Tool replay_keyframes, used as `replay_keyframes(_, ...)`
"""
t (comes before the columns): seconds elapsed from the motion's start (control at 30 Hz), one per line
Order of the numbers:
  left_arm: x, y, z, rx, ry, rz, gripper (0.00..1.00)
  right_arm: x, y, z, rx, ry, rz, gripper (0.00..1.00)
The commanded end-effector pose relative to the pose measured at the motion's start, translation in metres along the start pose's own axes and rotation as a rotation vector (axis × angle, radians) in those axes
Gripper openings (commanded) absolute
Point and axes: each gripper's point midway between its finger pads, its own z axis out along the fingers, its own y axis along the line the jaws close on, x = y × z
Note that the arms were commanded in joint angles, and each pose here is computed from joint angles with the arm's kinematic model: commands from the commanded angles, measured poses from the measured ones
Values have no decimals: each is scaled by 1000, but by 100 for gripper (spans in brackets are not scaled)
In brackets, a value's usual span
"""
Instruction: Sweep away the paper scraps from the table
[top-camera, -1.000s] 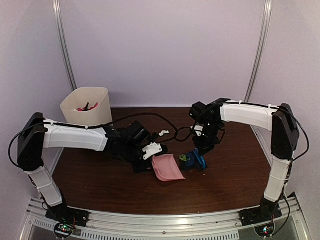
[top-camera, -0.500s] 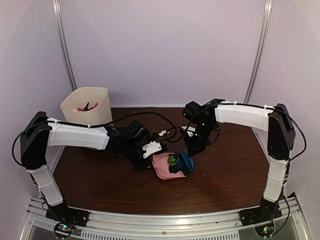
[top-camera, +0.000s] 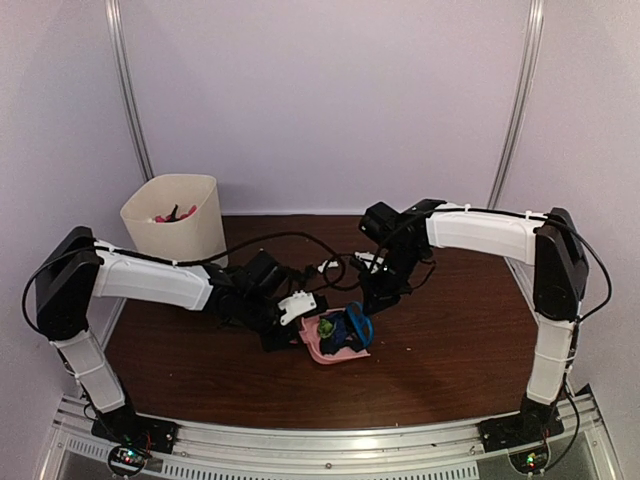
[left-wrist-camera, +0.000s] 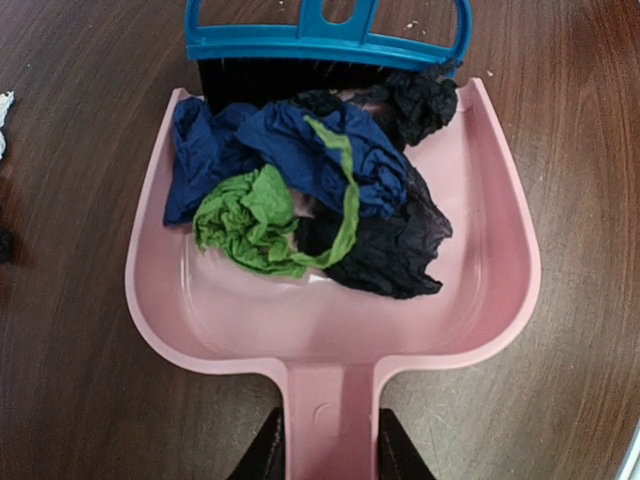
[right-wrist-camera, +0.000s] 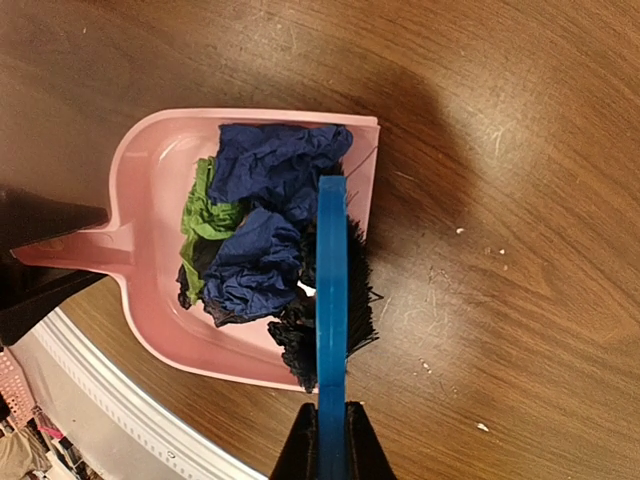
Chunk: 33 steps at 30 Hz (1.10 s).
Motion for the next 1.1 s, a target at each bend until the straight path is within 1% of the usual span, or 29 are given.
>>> replay_keyframes(0.0,-4,-6,-9,16,-86,-28,0,2,16,3,-59,15,3,0)
replay_keyframes(0.13,-2,-9,-12,12,-138,-54,0,4,21,2,-87,19,5,0)
replay_keyframes(0.43,9,-11,-8,1,-161,-94,0,0,42,-11,-178,-1,10,0)
replay_keyframes(0.9,20,-16,-16,-6,-179,-99,0,12,31,-40,-95,-27,29,0)
replay_keyframes(1.07,13,-17,-23,-11,-256,-116,0,14,33,-47,-110,-50,47,0)
